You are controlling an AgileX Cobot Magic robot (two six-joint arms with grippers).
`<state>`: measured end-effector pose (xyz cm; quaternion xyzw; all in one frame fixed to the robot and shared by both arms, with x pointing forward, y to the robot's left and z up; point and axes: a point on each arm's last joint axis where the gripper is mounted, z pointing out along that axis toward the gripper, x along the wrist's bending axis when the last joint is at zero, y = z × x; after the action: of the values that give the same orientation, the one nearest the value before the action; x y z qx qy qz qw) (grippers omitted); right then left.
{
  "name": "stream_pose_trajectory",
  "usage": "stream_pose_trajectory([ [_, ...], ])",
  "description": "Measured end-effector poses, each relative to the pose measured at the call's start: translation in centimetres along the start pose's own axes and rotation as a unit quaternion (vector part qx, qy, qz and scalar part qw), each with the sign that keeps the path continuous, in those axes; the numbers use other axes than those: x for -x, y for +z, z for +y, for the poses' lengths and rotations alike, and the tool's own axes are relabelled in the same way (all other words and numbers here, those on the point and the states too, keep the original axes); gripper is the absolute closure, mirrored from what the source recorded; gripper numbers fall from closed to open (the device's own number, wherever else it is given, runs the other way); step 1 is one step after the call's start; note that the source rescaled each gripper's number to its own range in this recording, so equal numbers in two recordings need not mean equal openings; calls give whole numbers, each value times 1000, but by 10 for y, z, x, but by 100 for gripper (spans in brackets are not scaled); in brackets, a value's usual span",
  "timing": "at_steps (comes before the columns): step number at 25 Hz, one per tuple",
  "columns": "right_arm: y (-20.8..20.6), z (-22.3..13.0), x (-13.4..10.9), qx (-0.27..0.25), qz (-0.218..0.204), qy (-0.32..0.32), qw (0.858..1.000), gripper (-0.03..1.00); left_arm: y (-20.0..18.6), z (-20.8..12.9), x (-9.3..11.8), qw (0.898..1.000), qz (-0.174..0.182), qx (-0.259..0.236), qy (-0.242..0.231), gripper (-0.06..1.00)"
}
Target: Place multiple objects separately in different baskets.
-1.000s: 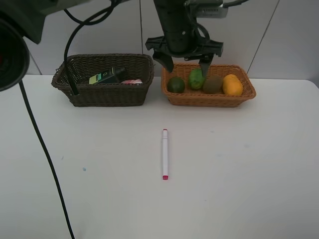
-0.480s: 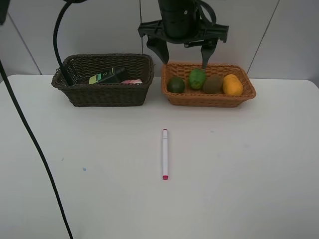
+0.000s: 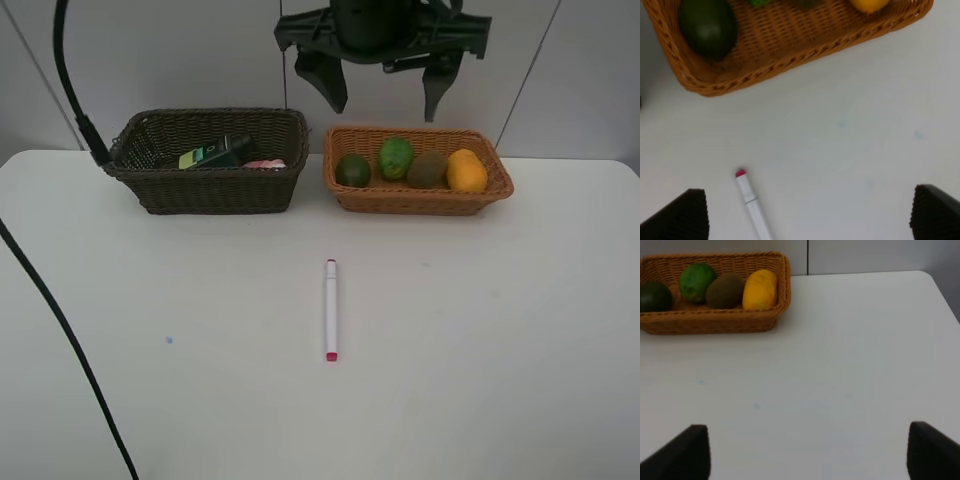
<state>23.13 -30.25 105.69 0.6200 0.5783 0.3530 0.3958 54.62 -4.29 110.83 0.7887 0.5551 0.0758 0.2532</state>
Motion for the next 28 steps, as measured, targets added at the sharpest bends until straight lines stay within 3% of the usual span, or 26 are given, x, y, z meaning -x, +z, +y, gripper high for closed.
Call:
stream_pose_trajectory([
  [10, 0, 0, 0, 0, 0, 0, 1000, -1, -13, -52, -27, 996, 42, -70, -41, -6],
  [18, 0, 0, 0, 0, 0, 0, 1000, -1, -1, -86, -38, 992, 32, -93, -78, -6],
  [28, 0, 0, 0, 0, 0, 0, 1000, -1, 16, -103, -34, 988, 36, -107, -103, -6],
])
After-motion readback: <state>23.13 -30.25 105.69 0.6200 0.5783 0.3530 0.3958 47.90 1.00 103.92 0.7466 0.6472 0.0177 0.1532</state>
